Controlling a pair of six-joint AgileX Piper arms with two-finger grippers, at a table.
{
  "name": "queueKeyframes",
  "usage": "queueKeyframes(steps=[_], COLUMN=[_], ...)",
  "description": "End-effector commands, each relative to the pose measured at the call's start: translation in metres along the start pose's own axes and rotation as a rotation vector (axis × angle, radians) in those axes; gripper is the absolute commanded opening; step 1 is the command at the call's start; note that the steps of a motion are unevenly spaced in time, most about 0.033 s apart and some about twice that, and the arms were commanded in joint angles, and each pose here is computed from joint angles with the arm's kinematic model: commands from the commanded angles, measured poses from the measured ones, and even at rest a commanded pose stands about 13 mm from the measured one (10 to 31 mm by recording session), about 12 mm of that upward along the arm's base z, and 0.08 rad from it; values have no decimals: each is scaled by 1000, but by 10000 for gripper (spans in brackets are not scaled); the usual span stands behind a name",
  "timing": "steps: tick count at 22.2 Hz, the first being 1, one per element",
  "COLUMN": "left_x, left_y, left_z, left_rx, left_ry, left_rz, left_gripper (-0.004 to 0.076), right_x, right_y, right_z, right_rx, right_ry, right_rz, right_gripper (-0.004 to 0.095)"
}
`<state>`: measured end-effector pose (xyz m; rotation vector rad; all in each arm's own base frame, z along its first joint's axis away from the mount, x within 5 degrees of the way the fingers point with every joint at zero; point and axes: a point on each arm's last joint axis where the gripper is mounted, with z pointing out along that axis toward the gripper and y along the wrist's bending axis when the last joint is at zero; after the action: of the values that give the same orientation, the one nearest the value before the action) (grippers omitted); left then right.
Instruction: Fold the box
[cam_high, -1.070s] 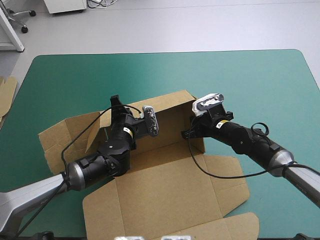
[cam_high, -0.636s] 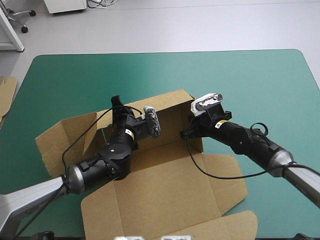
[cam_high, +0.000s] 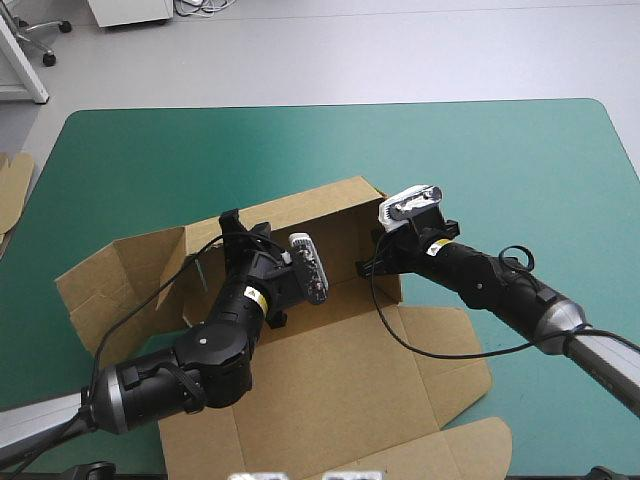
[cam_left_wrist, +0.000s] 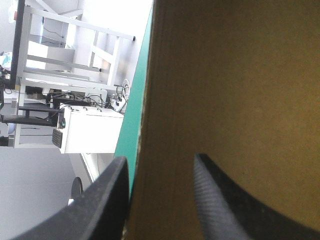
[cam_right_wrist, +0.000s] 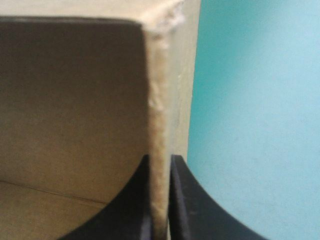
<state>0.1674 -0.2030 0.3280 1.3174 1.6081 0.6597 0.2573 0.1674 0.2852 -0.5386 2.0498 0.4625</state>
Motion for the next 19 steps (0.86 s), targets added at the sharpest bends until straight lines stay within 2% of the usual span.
queueKeyframes(steps=[1, 3, 5, 6, 7, 12, 15, 19], left_x=[-4, -2, 0, 0, -1, -16, -13, 12], left_y=[24, 32, 37, 39, 42, 70, 95, 132], left_z=[-22, -26, -28, -29, -30, -51, -52, -39], left_rx=[-88, -116, -132, -139, -143, -13, -59, -148], left_ry=[-40, -11, 19, 27, 31, -15, -20, 72], left_rz=[-39, -75, -116, -123, -116, -238, -296, -379], left_gripper=[309, 284, 137, 19, -8, 1, 1, 1], right_x=[-13, -13, -13, -13, -13, -12, -12, -12], right_y=[7, 7, 7, 7, 7, 7, 7, 7], right_z=[-12, -12, -12, -12, -12, -12, -12, -12], right_rx=[-33, -33, -34, -35, -35, -39, -39, -38], right_ry=[-37, -37, -35, -34, -30, -22, -22, -22], right_rz=[16, 16, 16, 16, 17, 18, 14, 12], right_gripper=[-14, -14, -14, -14, -14, -14, -14, -14])
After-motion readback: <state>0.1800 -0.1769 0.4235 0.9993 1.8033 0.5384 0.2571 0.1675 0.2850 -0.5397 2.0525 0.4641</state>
